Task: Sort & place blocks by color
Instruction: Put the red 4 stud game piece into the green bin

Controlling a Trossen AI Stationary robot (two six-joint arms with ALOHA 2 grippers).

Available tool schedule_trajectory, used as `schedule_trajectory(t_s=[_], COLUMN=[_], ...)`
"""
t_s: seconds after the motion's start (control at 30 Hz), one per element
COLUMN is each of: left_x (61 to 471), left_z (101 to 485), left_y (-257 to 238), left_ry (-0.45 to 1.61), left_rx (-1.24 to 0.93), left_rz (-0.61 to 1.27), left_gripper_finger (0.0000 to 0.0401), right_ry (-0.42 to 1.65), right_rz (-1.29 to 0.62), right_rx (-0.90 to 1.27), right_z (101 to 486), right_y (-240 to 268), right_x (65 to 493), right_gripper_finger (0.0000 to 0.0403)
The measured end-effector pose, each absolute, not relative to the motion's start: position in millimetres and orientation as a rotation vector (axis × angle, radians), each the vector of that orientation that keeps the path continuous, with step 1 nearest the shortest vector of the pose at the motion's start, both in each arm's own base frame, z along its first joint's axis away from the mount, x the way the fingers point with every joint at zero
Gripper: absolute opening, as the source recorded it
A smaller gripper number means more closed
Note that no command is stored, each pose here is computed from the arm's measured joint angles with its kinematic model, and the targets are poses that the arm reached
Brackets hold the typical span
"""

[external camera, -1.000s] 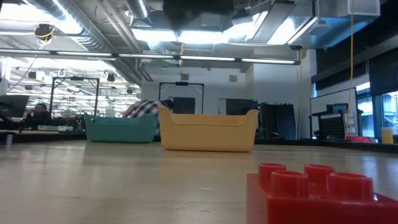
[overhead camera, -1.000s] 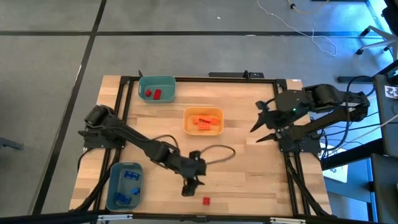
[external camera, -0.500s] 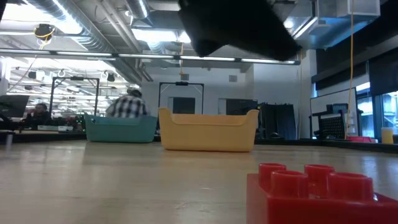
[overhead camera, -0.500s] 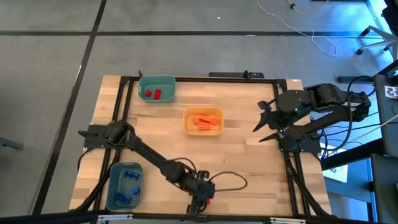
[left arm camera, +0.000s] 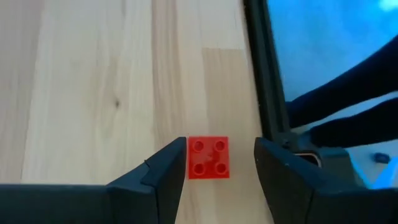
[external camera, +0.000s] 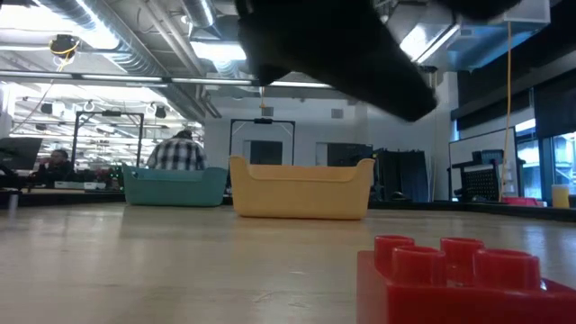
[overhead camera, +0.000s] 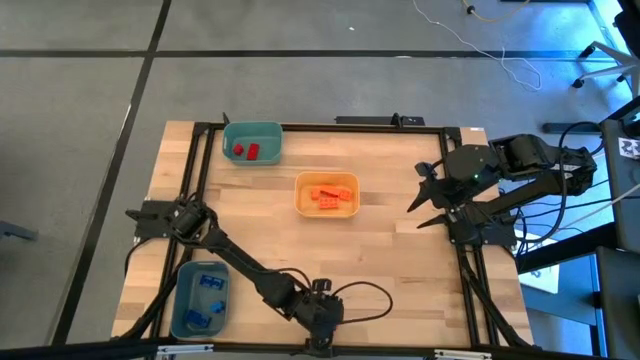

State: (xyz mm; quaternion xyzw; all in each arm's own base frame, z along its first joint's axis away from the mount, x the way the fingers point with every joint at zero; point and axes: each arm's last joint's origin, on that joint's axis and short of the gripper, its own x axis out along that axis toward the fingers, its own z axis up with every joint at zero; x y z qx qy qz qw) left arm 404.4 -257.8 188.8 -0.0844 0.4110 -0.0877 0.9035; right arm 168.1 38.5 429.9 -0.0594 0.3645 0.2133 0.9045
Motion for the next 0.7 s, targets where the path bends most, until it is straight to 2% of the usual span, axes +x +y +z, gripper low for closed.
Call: schedule_trajectory(t_s=[0.3,0.7], left_x=[404,405], left_z=[189,159], left_y=[-257,-269], left_ry=[0.833,0.882], left_rx=[-0.154,-0.141], left_rz=[-0.133,-0.154], left_gripper_finger=[0.0182,0.0182], right_ry=[0.753,0.757], right_rz=[0.441,0.441], right_rx=[-0.123,-0.123], right_z=[430,430], right_y=[38,38], right_x=[168,168], right_gripper_finger=[0.0198,0.0198])
